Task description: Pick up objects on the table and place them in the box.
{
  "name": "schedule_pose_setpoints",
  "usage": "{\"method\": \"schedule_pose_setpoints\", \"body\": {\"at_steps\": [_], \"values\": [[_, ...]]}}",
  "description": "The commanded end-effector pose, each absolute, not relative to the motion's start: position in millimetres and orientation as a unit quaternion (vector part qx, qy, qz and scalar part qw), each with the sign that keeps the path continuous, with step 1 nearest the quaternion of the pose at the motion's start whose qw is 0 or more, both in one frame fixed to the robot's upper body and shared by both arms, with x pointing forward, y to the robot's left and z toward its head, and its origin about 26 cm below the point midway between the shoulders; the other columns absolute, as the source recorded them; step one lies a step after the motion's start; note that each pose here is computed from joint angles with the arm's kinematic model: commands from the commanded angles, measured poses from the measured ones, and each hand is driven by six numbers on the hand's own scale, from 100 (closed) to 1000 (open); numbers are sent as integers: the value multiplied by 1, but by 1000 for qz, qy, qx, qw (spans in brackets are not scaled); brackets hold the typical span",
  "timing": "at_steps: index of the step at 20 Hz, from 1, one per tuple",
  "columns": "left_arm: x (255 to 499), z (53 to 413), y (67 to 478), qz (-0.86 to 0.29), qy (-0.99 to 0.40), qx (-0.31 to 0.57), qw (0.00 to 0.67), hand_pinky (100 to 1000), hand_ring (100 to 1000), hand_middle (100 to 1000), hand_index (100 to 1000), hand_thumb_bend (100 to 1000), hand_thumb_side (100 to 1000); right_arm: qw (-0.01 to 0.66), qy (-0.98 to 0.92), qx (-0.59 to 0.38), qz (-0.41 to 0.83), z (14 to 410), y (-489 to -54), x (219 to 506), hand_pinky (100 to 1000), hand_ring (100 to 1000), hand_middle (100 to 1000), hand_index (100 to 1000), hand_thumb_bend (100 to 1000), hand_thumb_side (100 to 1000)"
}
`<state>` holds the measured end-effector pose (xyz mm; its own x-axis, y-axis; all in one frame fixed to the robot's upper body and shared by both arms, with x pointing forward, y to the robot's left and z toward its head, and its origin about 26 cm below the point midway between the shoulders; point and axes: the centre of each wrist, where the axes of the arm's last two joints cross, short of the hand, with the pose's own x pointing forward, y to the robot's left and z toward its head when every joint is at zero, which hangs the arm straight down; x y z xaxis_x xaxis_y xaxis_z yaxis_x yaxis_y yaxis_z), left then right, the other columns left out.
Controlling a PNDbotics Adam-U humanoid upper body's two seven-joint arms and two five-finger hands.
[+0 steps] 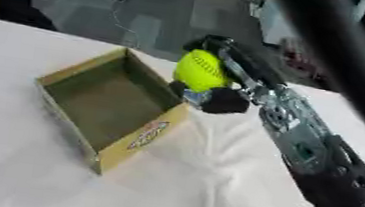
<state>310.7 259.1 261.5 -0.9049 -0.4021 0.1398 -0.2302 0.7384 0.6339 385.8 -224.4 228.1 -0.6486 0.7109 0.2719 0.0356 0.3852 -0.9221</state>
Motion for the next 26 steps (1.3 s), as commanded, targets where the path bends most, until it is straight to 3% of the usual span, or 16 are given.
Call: {"method": "schedule_pose_setpoints", "body": {"at_steps": [1,13,25,26], "values": [[309,273,254,-310,-929,164,117,446,538,722,739,100,717,323,-783,-253,468,245,-228,387,100,100,100,102,100,337],[311,293,230,-296,-944,119,88,444,536,721,741,100,718,293,-815,-268,422,262,-237,397,100,100,100,104,100,310],[310,308,211,-296,-949,91,60,448,539,722,741,100,720,304,-845,-254,360,256,-254,407,100,100,100,120,100,398],[310,308,211,-297,-948,92,61,448,539,722,742,100,720,305,-847,-250,357,255,-253,407,100,100,100,118,100,376]]}}
